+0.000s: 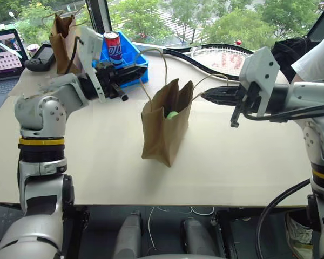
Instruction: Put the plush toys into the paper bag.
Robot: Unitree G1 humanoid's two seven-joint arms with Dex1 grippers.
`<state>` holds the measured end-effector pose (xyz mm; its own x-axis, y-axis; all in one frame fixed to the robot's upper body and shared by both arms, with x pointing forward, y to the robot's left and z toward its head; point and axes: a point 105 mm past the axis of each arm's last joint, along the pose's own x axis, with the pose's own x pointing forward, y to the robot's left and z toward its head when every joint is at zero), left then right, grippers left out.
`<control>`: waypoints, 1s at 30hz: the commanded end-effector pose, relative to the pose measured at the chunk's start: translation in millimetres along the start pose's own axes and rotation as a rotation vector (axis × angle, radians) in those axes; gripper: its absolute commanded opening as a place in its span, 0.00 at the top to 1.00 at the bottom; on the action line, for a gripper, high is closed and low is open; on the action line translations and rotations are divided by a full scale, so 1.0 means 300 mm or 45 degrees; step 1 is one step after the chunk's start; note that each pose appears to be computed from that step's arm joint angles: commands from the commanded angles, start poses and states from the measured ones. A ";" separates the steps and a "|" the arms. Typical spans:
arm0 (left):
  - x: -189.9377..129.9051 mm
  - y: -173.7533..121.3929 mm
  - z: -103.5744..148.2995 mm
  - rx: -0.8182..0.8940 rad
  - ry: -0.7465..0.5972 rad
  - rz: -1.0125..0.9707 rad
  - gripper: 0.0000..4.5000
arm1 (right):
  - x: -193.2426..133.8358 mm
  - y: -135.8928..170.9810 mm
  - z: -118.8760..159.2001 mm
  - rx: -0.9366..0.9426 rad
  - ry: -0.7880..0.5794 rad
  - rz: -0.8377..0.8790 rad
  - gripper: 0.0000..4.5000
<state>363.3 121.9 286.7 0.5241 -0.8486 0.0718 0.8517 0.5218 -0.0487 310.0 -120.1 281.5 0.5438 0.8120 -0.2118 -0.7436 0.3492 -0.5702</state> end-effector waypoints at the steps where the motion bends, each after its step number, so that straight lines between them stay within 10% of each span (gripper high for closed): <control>1: -0.025 -0.019 0.028 0.097 0.023 -0.015 1.00 | -0.015 0.060 0.004 0.081 -0.002 0.081 0.99; 6: -0.053 -0.013 0.033 0.050 0.030 -0.024 0.67 | -0.039 0.053 0.026 0.183 -0.042 0.074 1.00; 14: -0.133 -0.004 0.077 0.074 0.031 -0.038 0.04 | -0.146 -0.042 0.146 0.270 -0.215 -0.012 0.43; 17: -0.175 0.004 0.088 0.141 0.030 -0.033 0.00 | -0.200 -0.071 0.199 0.325 -0.287 -0.030 0.20; 24: -0.243 -0.104 -0.032 0.202 0.111 -0.254 0.00 | -0.290 0.001 0.077 0.529 -0.055 0.016 0.20; 30: -0.228 -0.188 -0.098 0.216 0.112 -0.319 0.00 | -0.204 0.076 -0.054 0.590 0.048 0.002 0.60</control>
<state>287.9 152.3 248.3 0.3155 -0.9475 -0.0510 0.9471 0.3111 0.0795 264.9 -174.3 267.5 0.5261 0.8110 -0.2559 -0.8478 0.5239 -0.0824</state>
